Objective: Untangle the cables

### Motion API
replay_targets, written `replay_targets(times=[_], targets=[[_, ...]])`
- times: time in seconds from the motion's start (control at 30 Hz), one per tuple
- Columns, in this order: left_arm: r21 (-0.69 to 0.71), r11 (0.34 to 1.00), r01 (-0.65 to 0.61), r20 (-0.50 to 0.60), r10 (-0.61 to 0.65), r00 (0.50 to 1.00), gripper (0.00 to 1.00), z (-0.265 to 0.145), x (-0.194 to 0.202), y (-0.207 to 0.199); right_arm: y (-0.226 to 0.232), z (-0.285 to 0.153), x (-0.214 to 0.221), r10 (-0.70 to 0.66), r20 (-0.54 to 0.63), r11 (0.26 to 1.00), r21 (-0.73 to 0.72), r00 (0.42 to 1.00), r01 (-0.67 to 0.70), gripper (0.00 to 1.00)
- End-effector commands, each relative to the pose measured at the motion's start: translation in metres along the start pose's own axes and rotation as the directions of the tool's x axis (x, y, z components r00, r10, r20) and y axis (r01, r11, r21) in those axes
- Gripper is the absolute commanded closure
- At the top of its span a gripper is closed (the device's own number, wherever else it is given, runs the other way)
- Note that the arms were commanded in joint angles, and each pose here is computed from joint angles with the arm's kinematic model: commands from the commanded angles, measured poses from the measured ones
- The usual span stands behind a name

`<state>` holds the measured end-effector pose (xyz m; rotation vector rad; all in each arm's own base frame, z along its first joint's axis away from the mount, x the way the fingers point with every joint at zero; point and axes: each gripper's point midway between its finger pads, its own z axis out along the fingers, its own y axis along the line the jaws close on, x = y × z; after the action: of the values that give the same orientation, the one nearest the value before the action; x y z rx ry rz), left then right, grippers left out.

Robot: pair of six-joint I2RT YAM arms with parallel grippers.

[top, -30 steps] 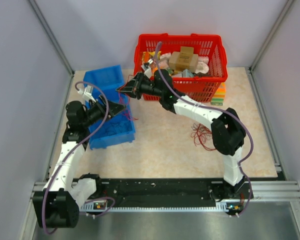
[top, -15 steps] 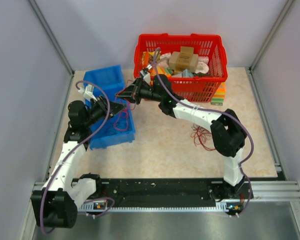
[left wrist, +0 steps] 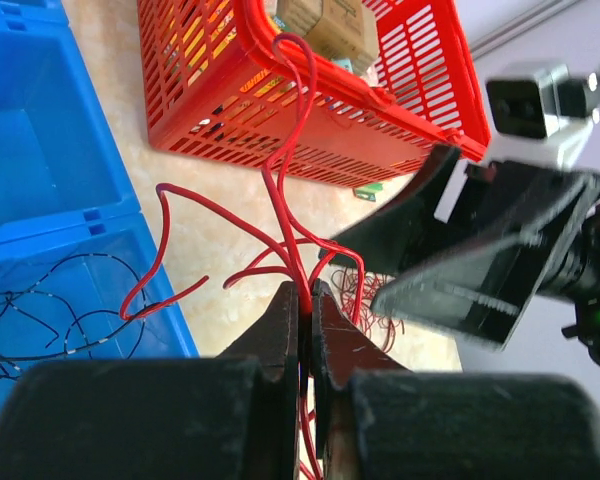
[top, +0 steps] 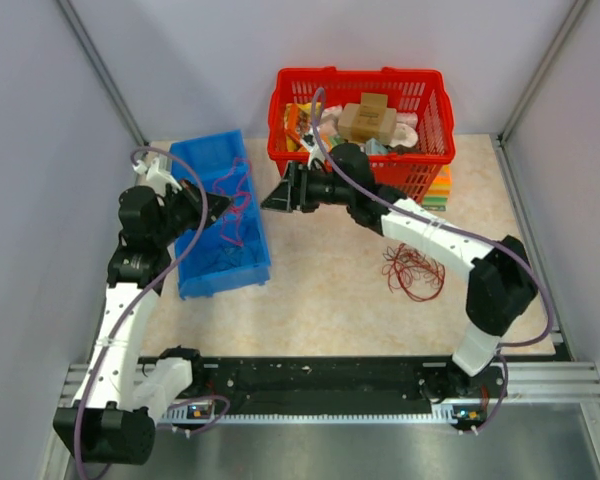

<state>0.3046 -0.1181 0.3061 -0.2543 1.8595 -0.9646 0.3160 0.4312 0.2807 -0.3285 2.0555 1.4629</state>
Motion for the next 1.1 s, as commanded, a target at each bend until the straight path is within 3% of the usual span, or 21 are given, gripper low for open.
replay_targets(times=[0.0, 0.13, 0.27, 0.63, 0.87, 1.07], targets=[[0.002, 1.000, -0.003, 0.018, 0.003, 1.000, 1.00, -0.008, -0.014, -0.017, -0.010, -0.023, 0.014, -0.383, -0.005, 0.924, 0.000, 0.924, 0.383, 0.34], [0.004, 1.000, 0.008, 0.020, -0.008, 1.000, 1.00, -0.012, -0.018, -0.024, -0.006, -0.002, 0.027, -0.505, 0.020, 0.862, -0.030, 0.863, 0.506, 0.40], [-0.012, 1.000, 0.011, 0.023, -0.011, 1.000, 1.00, -0.015, -0.021, -0.025, -0.008, 0.028, 0.035, -0.602, 0.049, 0.798, 0.011, 0.797, 0.603, 0.40], [0.003, 1.000, 0.017, 0.012, -0.017, 1.000, 1.00, -0.017, -0.021, -0.030, -0.026, 0.071, 0.040, -0.613, 0.122, 0.787, 0.005, 0.781, 0.617, 0.38], [-0.008, 1.000, 0.016, 0.009, -0.016, 1.000, 1.00, -0.016, -0.021, -0.028, -0.010, 0.073, 0.037, -0.617, 0.181, 0.777, -0.007, 0.765, 0.629, 0.50], [-0.025, 0.999, 0.020, 0.008, -0.020, 1.000, 1.00, -0.015, -0.019, -0.023, -0.004, 0.083, 0.041, -0.613, 0.177, 0.781, -0.008, 0.770, 0.624, 0.72]])
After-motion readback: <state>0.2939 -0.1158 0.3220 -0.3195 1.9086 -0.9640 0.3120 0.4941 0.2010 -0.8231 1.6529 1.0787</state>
